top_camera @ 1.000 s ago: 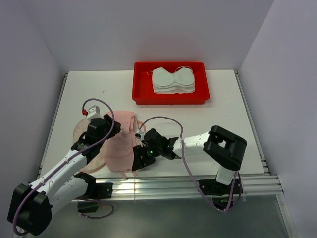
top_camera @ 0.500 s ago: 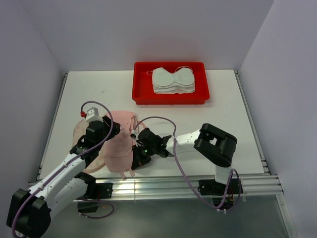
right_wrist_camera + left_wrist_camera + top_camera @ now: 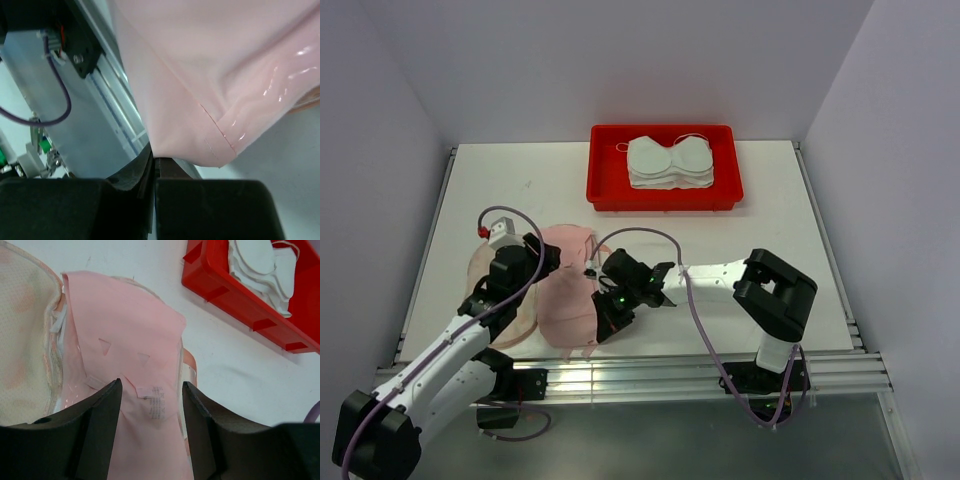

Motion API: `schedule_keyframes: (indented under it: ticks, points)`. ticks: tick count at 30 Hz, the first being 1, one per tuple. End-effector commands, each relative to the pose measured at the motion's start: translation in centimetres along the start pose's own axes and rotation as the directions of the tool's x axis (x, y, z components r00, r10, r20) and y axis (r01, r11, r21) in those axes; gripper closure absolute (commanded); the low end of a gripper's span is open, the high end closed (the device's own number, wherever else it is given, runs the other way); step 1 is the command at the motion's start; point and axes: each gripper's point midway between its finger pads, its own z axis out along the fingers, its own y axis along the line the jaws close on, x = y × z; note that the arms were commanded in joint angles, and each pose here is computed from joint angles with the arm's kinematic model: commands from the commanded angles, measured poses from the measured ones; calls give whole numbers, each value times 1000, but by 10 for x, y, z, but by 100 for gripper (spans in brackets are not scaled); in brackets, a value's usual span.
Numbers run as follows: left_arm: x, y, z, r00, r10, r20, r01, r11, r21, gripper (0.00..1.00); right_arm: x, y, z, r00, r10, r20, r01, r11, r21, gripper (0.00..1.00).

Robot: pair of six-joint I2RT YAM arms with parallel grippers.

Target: Place the bra in the laundry bag and zip it closed

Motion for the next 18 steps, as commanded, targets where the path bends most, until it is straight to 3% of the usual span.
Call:
schedule_keyframes:
  ticks: [1, 10, 18]
  points:
    - [-11, 1, -5, 998, -20, 51, 20, 1000, 0, 42, -3, 30, -20, 996, -86, -20, 84, 992, -94, 100]
    - [-21, 9, -12, 995, -27, 92, 31, 998, -51, 41, -3, 38, -12, 996, -71, -45, 62, 983, -171, 100]
    - [-14, 2, -19, 999, -32, 34, 33, 999, -14, 40, -89, 71, -40, 981, 35, 191, 25, 953, -303, 100]
